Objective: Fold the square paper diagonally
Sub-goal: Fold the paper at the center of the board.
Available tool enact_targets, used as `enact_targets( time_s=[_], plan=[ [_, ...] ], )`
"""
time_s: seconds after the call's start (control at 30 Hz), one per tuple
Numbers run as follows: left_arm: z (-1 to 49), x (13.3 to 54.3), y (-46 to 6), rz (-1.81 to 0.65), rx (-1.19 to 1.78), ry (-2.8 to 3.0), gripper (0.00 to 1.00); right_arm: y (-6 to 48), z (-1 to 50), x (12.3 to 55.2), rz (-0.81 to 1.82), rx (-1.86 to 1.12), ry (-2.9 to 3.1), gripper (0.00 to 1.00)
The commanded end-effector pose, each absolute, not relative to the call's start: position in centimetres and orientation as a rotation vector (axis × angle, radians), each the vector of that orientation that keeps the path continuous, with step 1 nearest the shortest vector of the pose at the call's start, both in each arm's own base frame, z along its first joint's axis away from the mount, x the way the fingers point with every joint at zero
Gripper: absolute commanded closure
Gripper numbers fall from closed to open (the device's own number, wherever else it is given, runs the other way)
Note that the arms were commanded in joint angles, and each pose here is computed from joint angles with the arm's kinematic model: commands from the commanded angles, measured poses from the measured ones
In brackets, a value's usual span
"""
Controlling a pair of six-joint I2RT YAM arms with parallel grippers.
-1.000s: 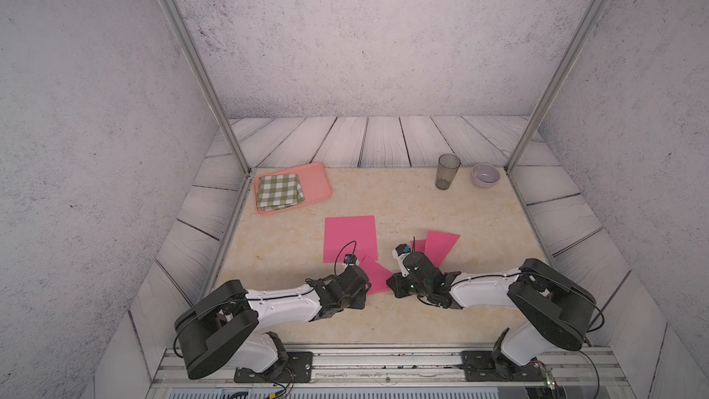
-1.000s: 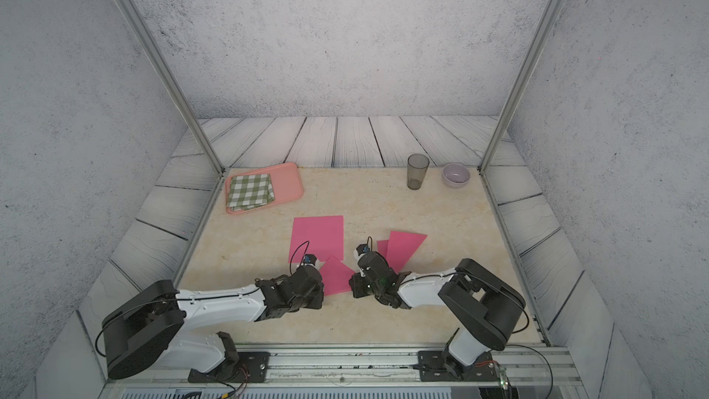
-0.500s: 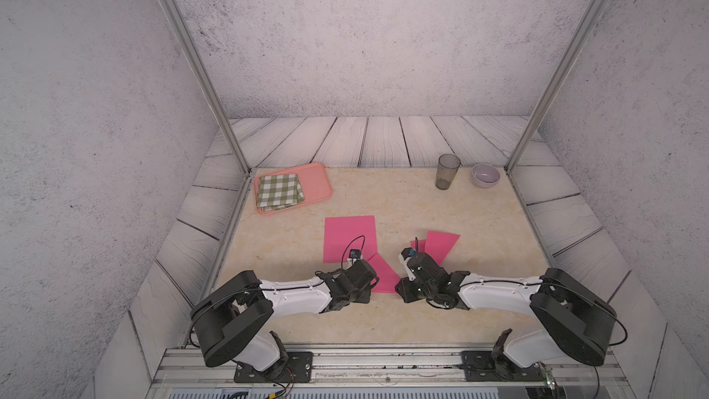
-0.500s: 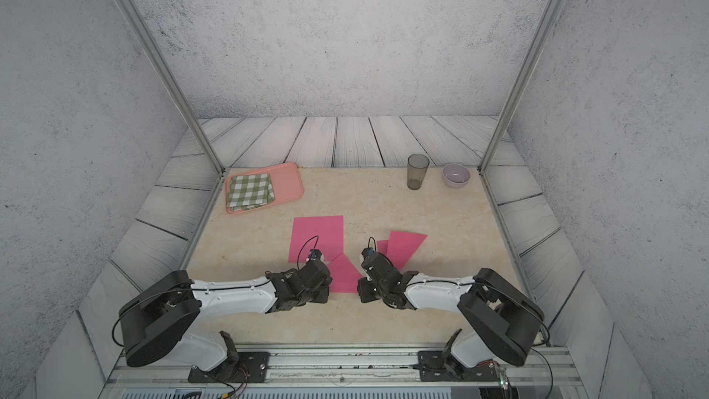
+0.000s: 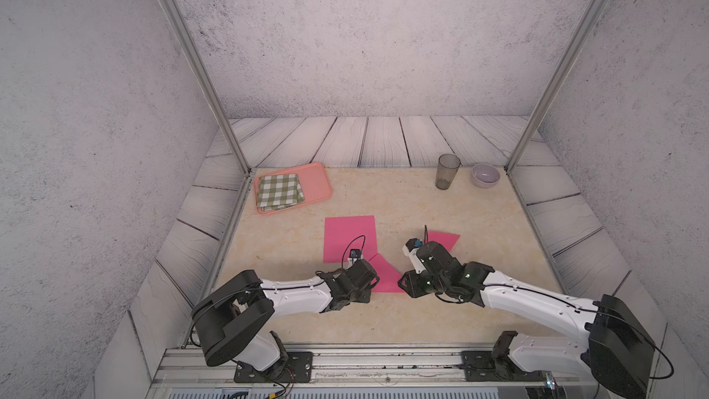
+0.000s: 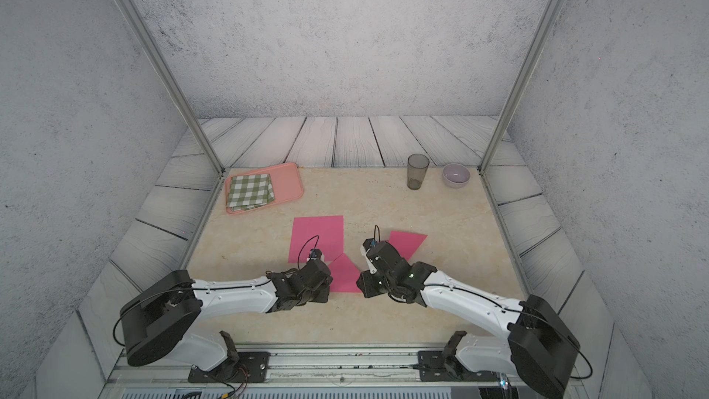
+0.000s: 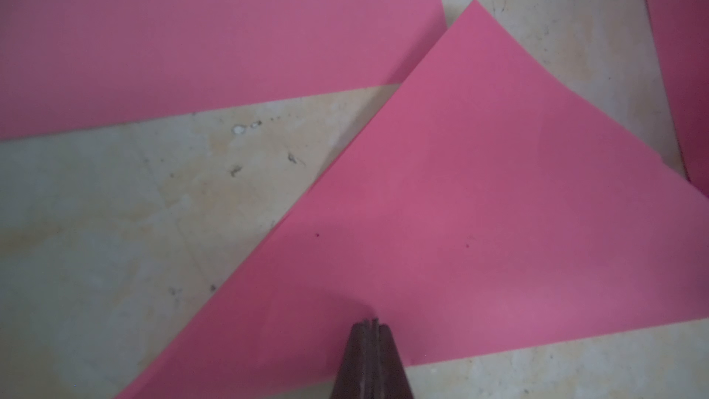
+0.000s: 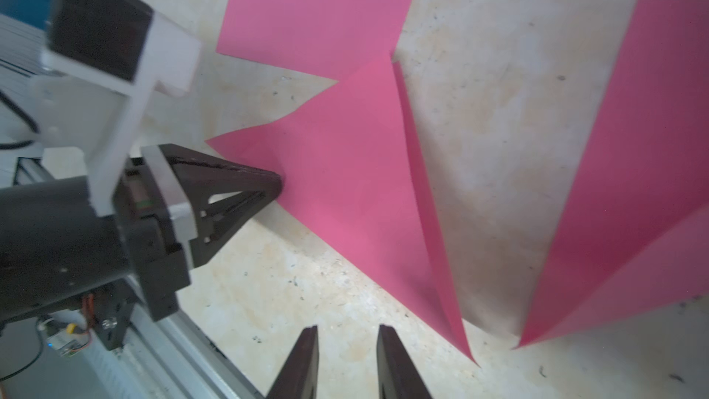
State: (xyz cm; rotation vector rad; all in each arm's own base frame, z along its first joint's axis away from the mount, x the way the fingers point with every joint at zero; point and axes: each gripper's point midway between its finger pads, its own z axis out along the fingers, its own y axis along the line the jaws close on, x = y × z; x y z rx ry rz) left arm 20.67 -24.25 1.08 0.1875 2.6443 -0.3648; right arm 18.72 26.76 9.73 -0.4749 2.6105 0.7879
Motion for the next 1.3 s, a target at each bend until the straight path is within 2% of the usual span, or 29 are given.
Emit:
enact_targets(
  time_s=[0.0,0.23,0.6,1.27],
  plan=[
    [-3.8,16.6,-18.9,-0.105,0.244,2.859,1.0,29.2,9.1,17.5,0.946,-0.492,2.66,0.7],
    [-3.5,16.8,-19.2,-0.116,0.244,2.85,1.0,31.0,4.9,18.9,0.877,-0.502,2.738,0.75],
    [-1.9,16.9,-18.3,-0.13,0.241,2.798,1.0,28.7,-0.1,19.1,0.769,-0.384,2.812,0.82],
    [-2.1,16.8,-17.3,-0.075,0.225,2.793,1.0,25.0,-2.7,17.5,0.742,-0.317,2.844,0.82]
  ],
)
